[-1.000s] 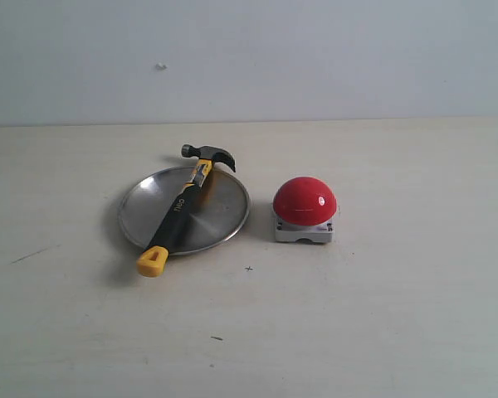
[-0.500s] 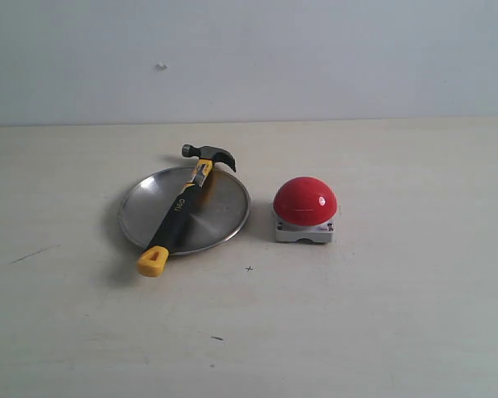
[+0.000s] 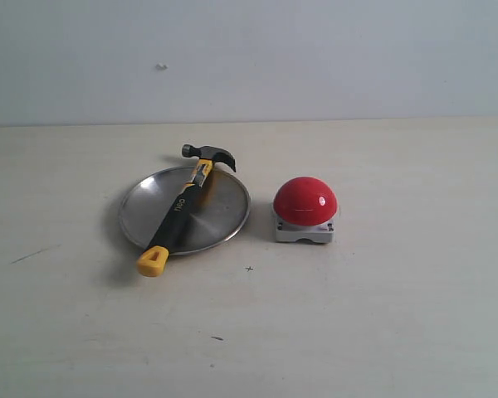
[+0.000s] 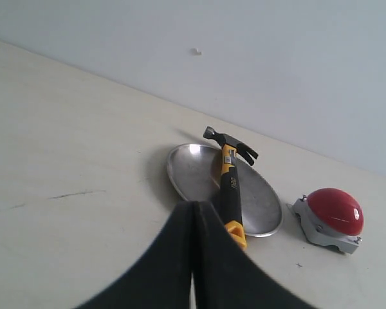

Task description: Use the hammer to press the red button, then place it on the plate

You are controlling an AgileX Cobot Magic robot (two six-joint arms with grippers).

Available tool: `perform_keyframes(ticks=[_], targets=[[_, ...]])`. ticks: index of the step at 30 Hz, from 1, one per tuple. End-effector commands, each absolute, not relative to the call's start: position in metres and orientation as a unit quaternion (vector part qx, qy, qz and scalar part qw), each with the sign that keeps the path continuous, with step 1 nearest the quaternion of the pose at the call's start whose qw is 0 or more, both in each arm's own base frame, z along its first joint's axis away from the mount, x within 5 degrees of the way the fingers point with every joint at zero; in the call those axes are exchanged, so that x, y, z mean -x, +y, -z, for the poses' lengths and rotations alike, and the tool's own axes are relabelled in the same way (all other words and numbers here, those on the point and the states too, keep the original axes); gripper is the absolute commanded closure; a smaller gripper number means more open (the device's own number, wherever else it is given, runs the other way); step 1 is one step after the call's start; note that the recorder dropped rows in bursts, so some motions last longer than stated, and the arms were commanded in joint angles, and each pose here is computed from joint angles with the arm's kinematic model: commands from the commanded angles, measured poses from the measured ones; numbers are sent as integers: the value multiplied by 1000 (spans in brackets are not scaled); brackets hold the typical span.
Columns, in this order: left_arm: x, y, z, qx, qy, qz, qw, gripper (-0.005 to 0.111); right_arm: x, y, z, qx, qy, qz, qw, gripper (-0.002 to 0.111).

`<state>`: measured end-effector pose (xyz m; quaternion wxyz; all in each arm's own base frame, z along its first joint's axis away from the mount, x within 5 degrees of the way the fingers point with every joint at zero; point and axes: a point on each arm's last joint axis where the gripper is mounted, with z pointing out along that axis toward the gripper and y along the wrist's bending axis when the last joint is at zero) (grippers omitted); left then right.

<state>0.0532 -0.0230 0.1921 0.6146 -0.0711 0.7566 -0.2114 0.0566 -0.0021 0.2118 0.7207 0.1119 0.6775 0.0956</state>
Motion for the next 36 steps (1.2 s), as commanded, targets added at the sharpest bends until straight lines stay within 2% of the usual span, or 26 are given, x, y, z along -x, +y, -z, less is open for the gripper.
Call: perform_keyframes(ticks=[1, 9, 16, 23, 36], targets=[[-53, -23, -191, 69, 757, 211, 614, 107, -56, -4, -212, -116, 670, -77, 729, 108], [-53, -23, -191, 69, 757, 211, 614, 107, -56, -4, -212, -116, 671, -76, 729, 108], [-53, -23, -191, 68, 757, 210, 615, 107, -56, -4, -210, -35, 688, 12, 725, 108], [-53, -23, -191, 68, 757, 210, 615, 107, -56, -4, -202, -43, 718, 6, 694, 108], [-53, -23, -191, 68, 757, 210, 615, 107, -56, -4, -202, -43, 718, 6, 694, 108]])
